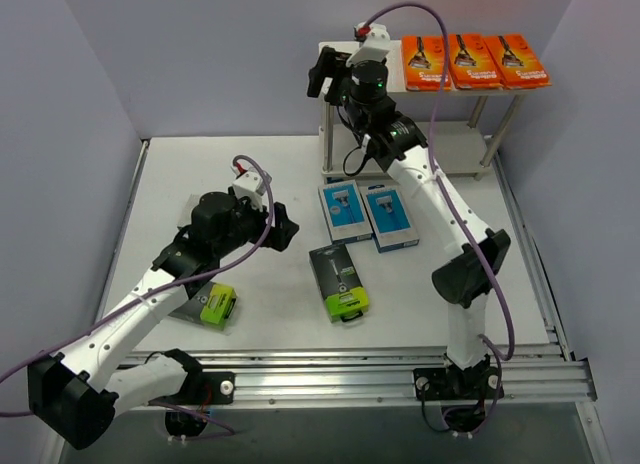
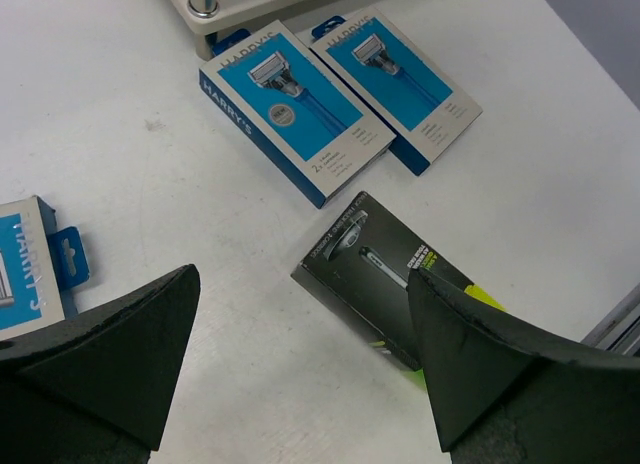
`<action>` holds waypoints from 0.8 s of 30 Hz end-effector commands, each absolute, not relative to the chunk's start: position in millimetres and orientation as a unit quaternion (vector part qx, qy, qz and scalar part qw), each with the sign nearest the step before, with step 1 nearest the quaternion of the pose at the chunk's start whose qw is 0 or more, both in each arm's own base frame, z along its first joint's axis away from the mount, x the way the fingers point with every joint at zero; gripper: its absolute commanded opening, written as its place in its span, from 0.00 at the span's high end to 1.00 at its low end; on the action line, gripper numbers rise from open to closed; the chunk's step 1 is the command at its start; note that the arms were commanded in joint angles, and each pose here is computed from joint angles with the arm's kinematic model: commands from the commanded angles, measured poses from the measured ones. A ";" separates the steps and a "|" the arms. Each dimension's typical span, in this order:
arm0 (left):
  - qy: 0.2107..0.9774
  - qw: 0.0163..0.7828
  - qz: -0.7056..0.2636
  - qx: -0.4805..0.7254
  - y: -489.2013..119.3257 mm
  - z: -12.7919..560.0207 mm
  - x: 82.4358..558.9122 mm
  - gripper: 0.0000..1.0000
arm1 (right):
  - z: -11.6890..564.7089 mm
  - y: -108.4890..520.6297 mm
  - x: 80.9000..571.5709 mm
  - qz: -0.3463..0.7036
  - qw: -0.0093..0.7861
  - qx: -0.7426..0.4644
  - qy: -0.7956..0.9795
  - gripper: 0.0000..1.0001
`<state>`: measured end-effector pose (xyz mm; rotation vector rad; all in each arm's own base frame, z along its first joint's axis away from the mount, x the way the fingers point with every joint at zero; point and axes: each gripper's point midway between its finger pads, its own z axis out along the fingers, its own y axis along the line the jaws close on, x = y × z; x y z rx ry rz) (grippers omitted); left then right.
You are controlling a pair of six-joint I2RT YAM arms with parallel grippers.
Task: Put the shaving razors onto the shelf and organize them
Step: Place the shaving razor onto shelf
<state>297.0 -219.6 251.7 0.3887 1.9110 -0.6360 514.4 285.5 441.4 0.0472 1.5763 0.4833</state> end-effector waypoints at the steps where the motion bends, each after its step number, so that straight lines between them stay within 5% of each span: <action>1: 0.782 0.555 -0.224 0.171 -213.1 271.7 296.4 0.06 | 458.6 284.3 531.1 0.180 0.715 0.060 0.672 0.23; 10: 0.786 0.555 -0.192 0.194 -226.7 266.6 279.1 0.06 | 454.3 277.4 553.8 0.133 0.740 0.076 0.655 0.12; 24: 0.790 0.535 -0.201 0.220 -244.7 254.8 269.4 0.06 | 422.1 236.2 593.5 0.141 0.715 0.122 0.674 0.12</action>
